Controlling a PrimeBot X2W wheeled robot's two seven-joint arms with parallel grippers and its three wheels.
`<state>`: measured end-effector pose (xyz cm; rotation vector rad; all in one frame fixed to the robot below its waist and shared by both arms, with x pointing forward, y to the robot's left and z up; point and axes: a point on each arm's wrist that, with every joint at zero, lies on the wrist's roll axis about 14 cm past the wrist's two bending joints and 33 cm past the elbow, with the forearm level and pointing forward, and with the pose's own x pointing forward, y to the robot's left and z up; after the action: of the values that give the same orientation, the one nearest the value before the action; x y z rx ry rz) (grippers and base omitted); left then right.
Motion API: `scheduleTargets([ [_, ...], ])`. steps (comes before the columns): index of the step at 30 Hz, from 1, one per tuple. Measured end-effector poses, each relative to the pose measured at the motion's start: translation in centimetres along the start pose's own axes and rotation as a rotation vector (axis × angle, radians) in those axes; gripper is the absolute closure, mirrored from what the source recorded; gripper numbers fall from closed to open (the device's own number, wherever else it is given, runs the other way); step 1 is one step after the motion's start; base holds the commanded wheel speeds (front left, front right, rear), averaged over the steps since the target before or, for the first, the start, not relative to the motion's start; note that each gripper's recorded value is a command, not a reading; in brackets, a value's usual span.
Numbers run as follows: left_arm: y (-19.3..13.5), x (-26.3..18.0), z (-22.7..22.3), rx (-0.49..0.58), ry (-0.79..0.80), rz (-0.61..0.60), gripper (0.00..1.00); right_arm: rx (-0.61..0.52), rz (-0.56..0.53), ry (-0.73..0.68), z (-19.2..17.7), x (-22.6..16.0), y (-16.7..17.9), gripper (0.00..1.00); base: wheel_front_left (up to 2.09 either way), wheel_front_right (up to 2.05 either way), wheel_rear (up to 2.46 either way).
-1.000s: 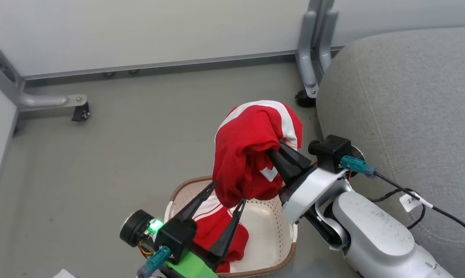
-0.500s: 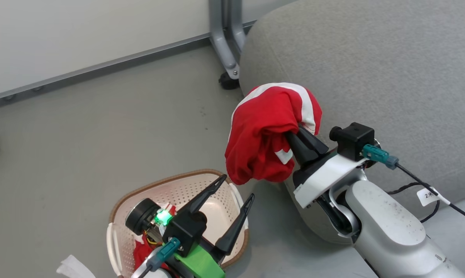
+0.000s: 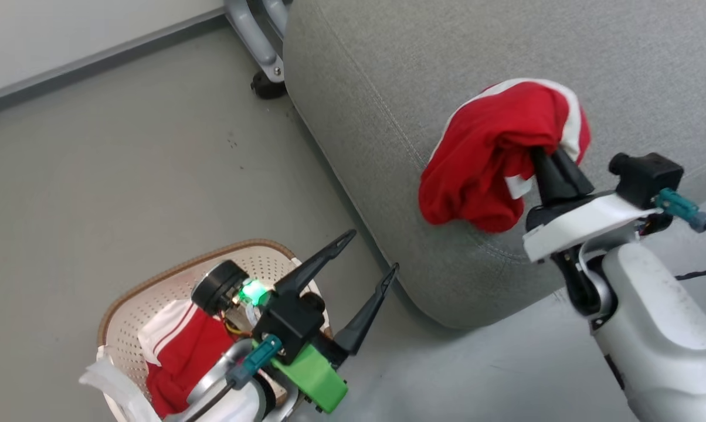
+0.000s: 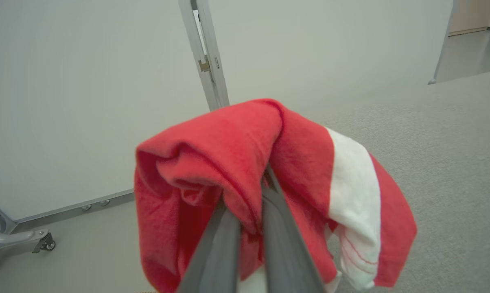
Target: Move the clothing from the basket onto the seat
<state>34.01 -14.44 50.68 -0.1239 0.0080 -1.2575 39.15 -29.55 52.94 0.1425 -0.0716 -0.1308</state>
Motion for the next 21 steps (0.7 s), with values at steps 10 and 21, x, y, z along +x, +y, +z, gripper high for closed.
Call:
scheduleTargets([
  [10, 4.5, 1.6, 0.7, 0.045, -0.088, 0.018, 0.00, -0.066, -0.159, -0.132, 4.4, 7.0, -6.4, 1.00, 0.00, 0.00, 0.00],
  [21, 10.8, 0.0, -2.3, 0.041, -0.101, 0.137, 0.00, -0.102, -0.307, -0.065, -0.4, 13.9, -11.5, 1.00, 0.00, 0.00, 0.00],
])
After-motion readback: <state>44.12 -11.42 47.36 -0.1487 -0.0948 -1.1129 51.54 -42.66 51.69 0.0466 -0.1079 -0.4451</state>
